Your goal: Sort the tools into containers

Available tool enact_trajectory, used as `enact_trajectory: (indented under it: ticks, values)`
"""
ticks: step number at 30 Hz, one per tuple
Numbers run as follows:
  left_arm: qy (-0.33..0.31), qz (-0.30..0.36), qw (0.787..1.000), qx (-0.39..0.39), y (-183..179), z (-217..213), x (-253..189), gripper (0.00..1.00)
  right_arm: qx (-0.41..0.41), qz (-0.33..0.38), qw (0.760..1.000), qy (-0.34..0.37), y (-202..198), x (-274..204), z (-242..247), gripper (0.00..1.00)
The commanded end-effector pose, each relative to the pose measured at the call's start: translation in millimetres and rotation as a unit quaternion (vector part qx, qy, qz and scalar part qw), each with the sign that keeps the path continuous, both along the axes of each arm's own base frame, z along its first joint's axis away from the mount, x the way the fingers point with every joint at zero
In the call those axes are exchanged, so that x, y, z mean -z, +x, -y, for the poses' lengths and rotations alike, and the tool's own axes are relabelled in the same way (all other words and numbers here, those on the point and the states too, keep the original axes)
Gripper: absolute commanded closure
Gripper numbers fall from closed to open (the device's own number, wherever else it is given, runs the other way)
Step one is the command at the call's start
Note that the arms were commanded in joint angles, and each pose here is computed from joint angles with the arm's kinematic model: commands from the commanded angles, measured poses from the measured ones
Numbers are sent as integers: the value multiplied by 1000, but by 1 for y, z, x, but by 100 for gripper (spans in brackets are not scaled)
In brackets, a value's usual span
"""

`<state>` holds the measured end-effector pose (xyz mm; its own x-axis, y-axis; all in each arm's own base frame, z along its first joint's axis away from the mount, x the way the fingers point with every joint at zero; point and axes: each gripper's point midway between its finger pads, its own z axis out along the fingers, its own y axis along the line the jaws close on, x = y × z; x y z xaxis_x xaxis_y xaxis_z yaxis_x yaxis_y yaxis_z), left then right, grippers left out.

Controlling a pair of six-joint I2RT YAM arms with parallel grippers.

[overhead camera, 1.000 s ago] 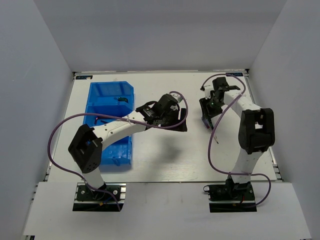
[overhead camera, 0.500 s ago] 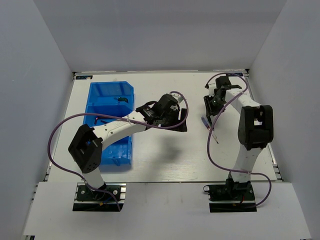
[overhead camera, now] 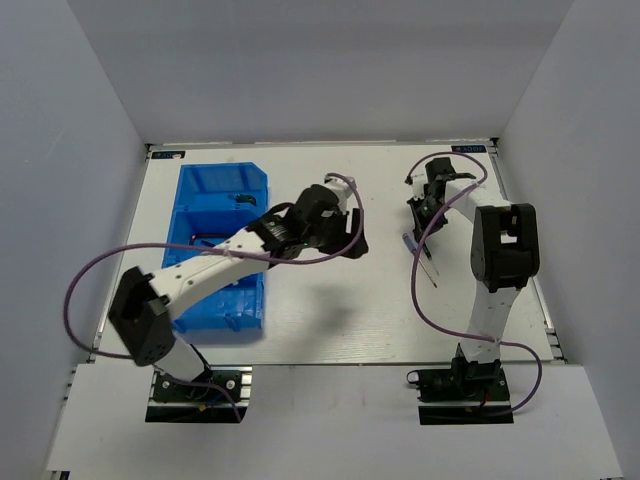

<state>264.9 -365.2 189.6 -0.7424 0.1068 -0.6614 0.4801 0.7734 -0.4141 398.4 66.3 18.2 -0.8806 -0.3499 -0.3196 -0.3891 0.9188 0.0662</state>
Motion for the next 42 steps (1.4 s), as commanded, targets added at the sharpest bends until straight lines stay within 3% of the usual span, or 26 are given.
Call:
enact_trajectory:
  ticks: [1,5,6,8,9,11,12,14,16,17,18,20,21,22,23,25,27,28,37,40,42]
  values:
    - [-84,118,989,0,2,-12,-84,20,-18,-5,1000,7,2,-8,-2,97]
    - [-114,176,978,-1,-4,-29,-119,20,-68,50,991,103,21,-68,-40,100]
    - [-114,185,976,-3,-5,-34,-123,20,-104,52,976,184,13,-91,-68,100]
    - [-134,209,969,-2,-12,-42,-141,20,-156,76,954,244,10,-129,-101,100]
    - [-134,212,968,-7,-13,-46,-142,20,-193,65,922,329,-6,-152,-130,100]
    - [-135,225,965,-18,-14,-56,-145,20,-245,60,888,385,-22,-173,-169,100]
    - [-146,237,960,-25,-17,-63,-156,20,-283,57,845,450,-37,-194,-191,100]
    - [-153,245,957,-30,-21,-70,-162,20,-348,57,792,498,-62,-214,-233,100]
    - [-166,258,951,-37,-26,-79,-177,20,-418,103,728,533,-69,-228,-269,100]
    - [-164,259,951,-43,-27,-83,-178,20,-409,63,726,549,-85,-230,-288,100]
    - [-165,259,951,-43,-29,-86,-179,20,-451,120,685,559,-87,-246,-313,100]
    - [-175,264,947,-50,-35,-95,-189,20,-462,65,669,579,-106,-240,-349,100]
    - [-176,264,947,-50,-37,-97,-190,20,-476,78,655,582,-107,-259,-363,100]
    - [-173,264,947,-54,-38,-102,-190,20,-471,86,657,582,-97,-256,-381,100]
    - [-178,269,945,-59,-42,-108,-196,20,-491,86,639,587,-115,-275,-403,100]
    - [-181,272,943,-59,-46,-114,-200,20,-493,92,633,590,-112,-277,-429,100]
    - [-180,269,944,-67,-49,-121,-200,20,-478,77,643,593,-123,-275,-455,100]
    - [-183,273,942,-72,-52,-127,-204,20,-490,92,629,596,-132,-292,-463,100]
    - [-175,275,941,-89,-57,-143,-206,20,-501,21,642,580,-188,-220,-487,100]
    - [-171,272,943,-88,-55,-141,-199,20,-501,5,653,568,-196,-200,-490,93]
    - [-175,275,941,-89,-55,-140,-201,20,-499,3,658,563,-196,-195,-492,79]
